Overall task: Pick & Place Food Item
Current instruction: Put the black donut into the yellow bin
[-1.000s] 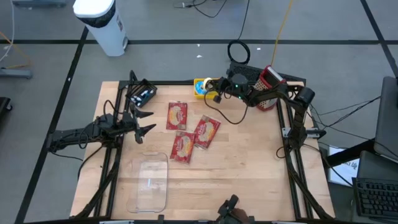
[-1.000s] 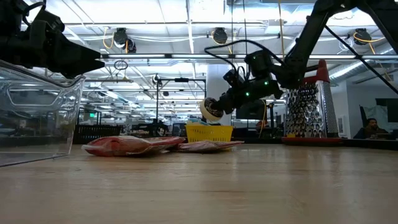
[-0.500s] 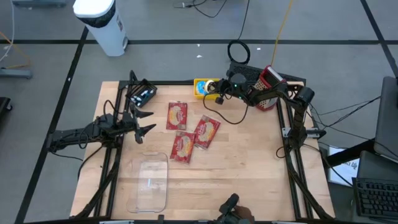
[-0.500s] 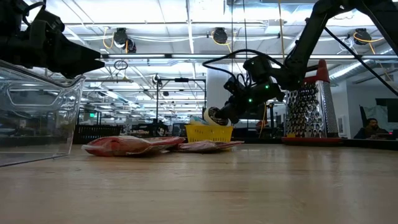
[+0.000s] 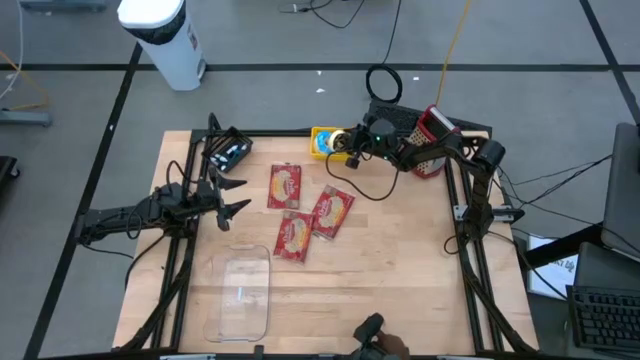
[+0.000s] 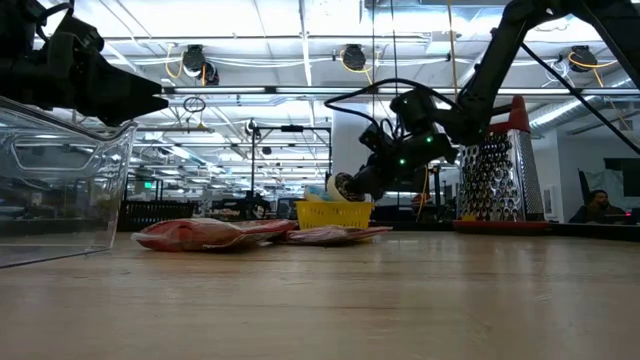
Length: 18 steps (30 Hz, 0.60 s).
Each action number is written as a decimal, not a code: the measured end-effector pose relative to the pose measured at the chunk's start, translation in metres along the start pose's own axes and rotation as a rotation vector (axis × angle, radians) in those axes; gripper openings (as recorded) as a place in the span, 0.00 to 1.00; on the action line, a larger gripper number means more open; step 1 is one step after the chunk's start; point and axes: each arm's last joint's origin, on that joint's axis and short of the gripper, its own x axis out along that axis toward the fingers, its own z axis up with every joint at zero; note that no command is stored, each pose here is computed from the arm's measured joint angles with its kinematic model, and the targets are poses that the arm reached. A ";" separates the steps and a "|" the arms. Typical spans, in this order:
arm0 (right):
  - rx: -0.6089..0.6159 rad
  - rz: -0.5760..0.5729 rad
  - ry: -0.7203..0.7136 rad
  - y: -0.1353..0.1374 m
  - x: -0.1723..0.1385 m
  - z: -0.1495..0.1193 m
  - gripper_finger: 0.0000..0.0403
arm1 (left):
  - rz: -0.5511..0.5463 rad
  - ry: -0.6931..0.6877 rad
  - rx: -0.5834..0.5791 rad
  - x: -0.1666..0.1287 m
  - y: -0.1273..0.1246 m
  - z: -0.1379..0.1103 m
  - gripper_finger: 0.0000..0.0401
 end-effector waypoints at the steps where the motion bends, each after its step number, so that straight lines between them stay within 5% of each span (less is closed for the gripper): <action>1: -0.002 0.002 -0.006 0.001 0.000 0.001 0.43 | 0.000 0.000 0.000 0.000 0.000 0.000 0.70; 10: -0.038 -0.103 0.063 0.010 -0.003 0.012 0.50 | 0.000 -0.001 0.000 0.000 0.000 0.000 0.70; 18: -0.009 -0.070 0.091 0.010 -0.018 0.031 0.48 | 0.000 0.000 0.000 0.000 0.000 0.000 0.70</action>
